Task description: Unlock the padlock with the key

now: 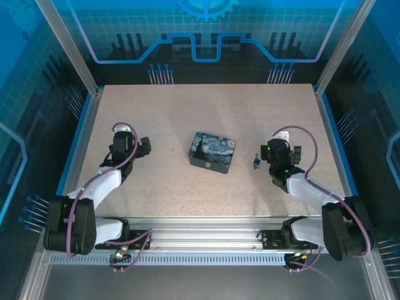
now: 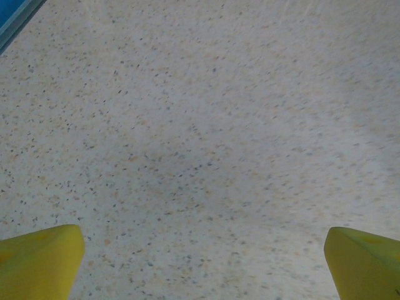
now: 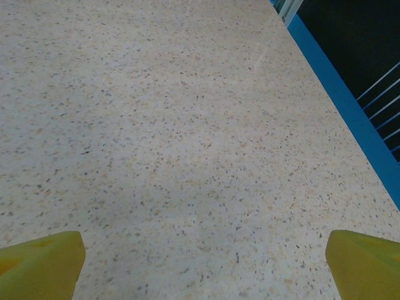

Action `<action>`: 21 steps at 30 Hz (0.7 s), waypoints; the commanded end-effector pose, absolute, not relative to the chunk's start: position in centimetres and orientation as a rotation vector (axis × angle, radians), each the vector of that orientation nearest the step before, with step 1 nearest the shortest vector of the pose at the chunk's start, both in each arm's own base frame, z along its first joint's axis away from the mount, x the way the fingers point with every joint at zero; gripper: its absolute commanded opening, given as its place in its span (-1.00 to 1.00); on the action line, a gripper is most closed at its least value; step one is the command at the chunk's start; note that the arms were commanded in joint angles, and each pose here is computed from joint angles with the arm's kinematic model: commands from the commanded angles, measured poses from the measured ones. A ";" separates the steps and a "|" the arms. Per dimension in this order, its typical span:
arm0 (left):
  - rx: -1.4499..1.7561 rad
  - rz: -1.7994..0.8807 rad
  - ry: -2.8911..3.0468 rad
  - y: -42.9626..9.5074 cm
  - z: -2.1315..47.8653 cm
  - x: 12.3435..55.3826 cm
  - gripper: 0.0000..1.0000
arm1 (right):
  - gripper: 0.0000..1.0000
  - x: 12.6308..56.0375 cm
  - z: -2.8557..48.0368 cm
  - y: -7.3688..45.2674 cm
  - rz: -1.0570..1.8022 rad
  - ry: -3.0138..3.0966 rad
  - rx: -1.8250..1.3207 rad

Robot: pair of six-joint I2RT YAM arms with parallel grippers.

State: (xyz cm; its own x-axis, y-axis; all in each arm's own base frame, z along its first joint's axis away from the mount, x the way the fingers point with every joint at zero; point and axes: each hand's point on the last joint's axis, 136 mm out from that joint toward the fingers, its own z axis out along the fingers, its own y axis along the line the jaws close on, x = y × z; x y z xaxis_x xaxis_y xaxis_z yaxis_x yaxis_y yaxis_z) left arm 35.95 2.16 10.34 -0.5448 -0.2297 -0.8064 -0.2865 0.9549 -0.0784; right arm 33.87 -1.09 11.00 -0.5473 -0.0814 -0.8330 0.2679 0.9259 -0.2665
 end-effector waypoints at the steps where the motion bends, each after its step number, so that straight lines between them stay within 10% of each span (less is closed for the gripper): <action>1: -0.324 0.124 2.041 2.9 11.2 37.9 0.98 | 1.00 35.4 12.1 -1.3 -0.409 1.996 0.141; 21: -0.110 0.020 1.885 0.2 9.7 39.7 0.98 | 1.00 39.5 9.8 1.0 -0.139 1.938 -0.017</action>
